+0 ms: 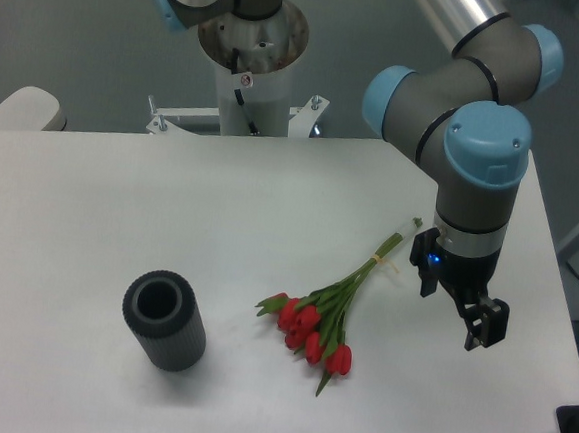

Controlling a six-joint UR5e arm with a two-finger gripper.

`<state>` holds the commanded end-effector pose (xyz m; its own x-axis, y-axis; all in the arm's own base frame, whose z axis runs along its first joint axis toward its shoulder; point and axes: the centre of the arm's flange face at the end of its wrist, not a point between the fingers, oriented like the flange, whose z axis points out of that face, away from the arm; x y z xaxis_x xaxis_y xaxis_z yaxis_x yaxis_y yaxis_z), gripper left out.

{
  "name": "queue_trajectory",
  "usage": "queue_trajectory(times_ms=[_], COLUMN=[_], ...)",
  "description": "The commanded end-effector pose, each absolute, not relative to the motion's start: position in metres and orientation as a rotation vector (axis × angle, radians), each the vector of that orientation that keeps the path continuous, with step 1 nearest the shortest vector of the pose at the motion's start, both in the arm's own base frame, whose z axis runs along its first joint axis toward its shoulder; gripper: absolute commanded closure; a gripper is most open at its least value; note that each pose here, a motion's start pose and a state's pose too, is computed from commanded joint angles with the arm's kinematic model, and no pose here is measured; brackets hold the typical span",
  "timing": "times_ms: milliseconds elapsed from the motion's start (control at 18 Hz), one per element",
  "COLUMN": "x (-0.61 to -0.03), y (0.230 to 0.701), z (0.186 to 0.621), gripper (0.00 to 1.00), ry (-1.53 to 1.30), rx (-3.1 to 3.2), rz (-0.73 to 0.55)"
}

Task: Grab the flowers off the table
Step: 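Move the open gripper over the stems of the red tulip bunch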

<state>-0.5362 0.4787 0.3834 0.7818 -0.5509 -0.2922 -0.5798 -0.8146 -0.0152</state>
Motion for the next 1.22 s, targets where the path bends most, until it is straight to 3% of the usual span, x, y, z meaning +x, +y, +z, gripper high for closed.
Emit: queue_trajectory(times_ms=[667, 1222], x=[-0.532, -0.515], y=[0.476, 0.46], z=[0.366, 0.297], gripper=[0.0, 0.0], ry=[0.702, 0.258], rx=[-2.925, -3.09], rz=[0.363, 0.169])
